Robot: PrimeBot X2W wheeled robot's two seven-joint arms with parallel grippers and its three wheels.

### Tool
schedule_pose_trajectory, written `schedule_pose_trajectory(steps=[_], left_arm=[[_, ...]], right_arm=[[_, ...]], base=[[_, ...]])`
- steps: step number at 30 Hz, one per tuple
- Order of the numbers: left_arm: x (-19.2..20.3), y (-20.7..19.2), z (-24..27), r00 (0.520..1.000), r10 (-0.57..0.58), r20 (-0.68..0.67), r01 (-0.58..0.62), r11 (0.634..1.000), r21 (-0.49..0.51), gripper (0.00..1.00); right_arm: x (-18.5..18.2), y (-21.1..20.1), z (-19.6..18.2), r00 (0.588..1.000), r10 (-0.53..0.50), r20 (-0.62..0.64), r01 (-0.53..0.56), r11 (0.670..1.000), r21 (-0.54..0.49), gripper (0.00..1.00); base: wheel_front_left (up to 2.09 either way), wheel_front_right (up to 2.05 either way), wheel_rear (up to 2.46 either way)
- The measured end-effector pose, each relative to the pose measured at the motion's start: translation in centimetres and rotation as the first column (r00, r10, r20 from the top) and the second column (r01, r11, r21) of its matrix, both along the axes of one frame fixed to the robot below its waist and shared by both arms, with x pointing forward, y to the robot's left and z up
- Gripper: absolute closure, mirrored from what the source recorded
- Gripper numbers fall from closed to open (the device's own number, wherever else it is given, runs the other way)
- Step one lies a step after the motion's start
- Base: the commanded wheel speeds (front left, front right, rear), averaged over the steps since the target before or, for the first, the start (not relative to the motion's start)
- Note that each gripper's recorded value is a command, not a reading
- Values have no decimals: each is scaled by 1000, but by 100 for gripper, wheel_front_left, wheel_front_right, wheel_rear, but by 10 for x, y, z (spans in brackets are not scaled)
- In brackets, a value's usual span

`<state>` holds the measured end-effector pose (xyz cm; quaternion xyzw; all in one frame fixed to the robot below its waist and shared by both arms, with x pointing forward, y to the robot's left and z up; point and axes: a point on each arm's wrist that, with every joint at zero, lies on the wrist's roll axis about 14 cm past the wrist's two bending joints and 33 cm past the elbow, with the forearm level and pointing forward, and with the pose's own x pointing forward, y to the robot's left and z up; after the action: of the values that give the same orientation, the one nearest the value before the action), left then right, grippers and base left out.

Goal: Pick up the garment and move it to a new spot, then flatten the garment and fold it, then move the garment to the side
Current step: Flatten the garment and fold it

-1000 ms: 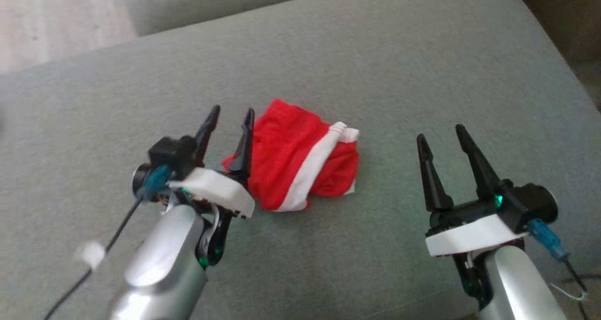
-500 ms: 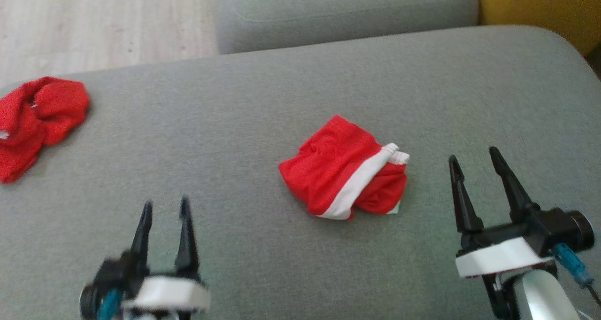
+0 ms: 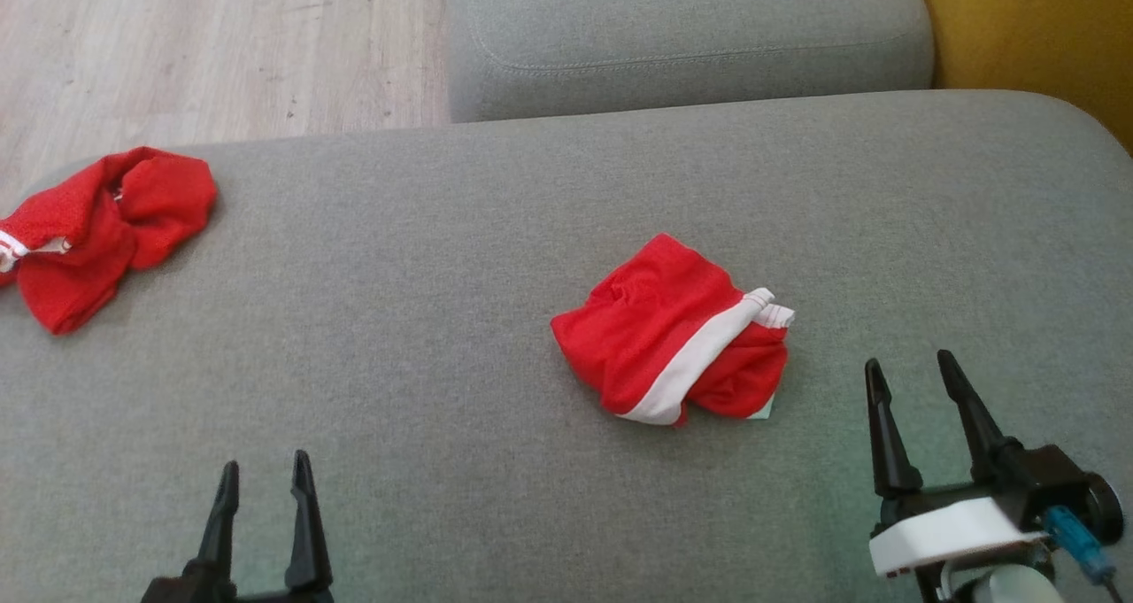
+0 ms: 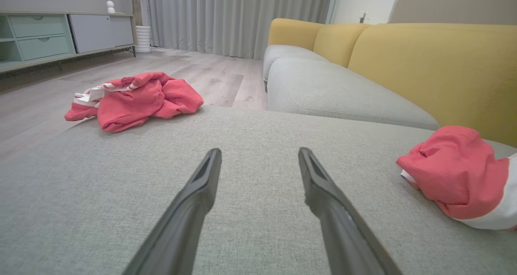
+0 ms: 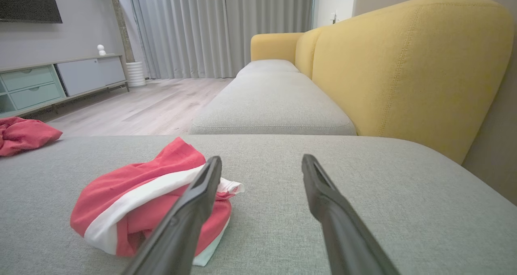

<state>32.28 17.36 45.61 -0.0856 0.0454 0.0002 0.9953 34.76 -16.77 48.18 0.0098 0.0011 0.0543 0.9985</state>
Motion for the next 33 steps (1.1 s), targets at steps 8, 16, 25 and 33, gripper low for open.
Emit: schedule_pose_trajectory(steps=[8, 16, 25, 33], left_arm=[[2, -1, -1, 1000, -14, 5, 14, 1000, -3, 0], [1, -2, -8, 1000, -22, -17, 22, 1000, -8, 0], [1, 2, -10, 1000, -12, -24, 11, 1000, -9, 0], [1, 2, -13, 999, -10, -33, 10, 1000, -10, 0]], right_arm=[[-3, -1, -3, 1000, -16, -10, 16, 1000, 22, 0], [-3, -1, -5, 1000, -18, -17, 19, 999, 27, 0], [-3, 0, -6, 1000, -16, -18, 17, 999, 28, 0], [6, 11, 4, 1000, 8, 10, -9, 997, 78, 0]], base=[[0, 0, 0], [0, 0, 0], [0, 0, 0], [0, 0, 0]])
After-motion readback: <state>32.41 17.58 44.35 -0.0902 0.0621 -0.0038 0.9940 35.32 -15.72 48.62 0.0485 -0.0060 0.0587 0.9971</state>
